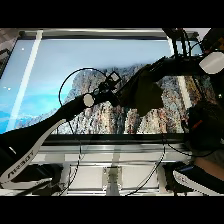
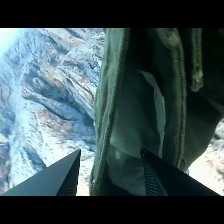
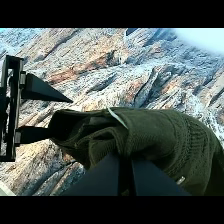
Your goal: Fold the clothes and pants, and hang the long-sleeved shirts on hangers.
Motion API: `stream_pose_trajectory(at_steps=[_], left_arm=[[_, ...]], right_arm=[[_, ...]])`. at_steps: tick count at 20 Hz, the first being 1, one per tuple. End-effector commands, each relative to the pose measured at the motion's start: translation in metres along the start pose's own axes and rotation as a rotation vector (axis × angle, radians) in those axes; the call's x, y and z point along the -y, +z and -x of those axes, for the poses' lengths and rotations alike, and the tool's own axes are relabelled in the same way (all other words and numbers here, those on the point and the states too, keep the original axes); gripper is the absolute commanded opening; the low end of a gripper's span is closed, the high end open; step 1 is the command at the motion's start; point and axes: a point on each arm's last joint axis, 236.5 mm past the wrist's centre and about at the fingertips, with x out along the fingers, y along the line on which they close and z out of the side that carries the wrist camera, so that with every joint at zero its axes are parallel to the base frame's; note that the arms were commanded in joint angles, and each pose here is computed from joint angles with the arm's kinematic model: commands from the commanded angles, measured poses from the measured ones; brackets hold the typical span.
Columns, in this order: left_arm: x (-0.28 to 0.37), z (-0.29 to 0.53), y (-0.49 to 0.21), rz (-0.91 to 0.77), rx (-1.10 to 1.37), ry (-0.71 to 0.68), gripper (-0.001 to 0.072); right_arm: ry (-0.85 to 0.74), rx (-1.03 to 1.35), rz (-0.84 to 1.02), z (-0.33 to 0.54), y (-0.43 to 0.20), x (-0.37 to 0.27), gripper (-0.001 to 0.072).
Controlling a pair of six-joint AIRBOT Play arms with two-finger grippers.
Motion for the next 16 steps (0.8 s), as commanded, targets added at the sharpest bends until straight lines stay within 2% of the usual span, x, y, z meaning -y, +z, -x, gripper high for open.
stream_pose_trajectory(at_steps=[1, 9, 10, 11, 15, 16], left_arm=[[-0.004, 0.002, 0.001, 0.061, 0.007, -0.004, 0.0428], [-0.004, -0.018, -0.03, 0.076, -0.055, -0.009, 0.0425], [-0.004, -0.02, -0.033, 0.077, -0.06, -0.006, 0.0396], [-0.004, -0.022, -0.036, 0.078, -0.065, -0.006, 0.0334], [-0.012, -0.026, -0.039, 0.079, -0.06, 0.028, 0.0325], [-0.014, -0.028, -0.04, 0.08, -0.059, 0.035, 0.0214]], right_arm=[[0.001, -0.001, 0.002, 0.0, 0.0, 0.0, 0.003], [0.034, 0.018, -0.018, 0.0, 0.004, -0.008, 0.0031], [0.039, 0.021, -0.02, 0.0, 0.005, -0.009, 0.0031], [0.044, 0.023, -0.023, 0.0, 0.006, -0.01, 0.003], [0.055, 0.027, -0.029, 0.001, 0.007, -0.013, 0.003], [0.061, 0.03, -0.032, 0.001, 0.007, -0.014, 0.0031]])
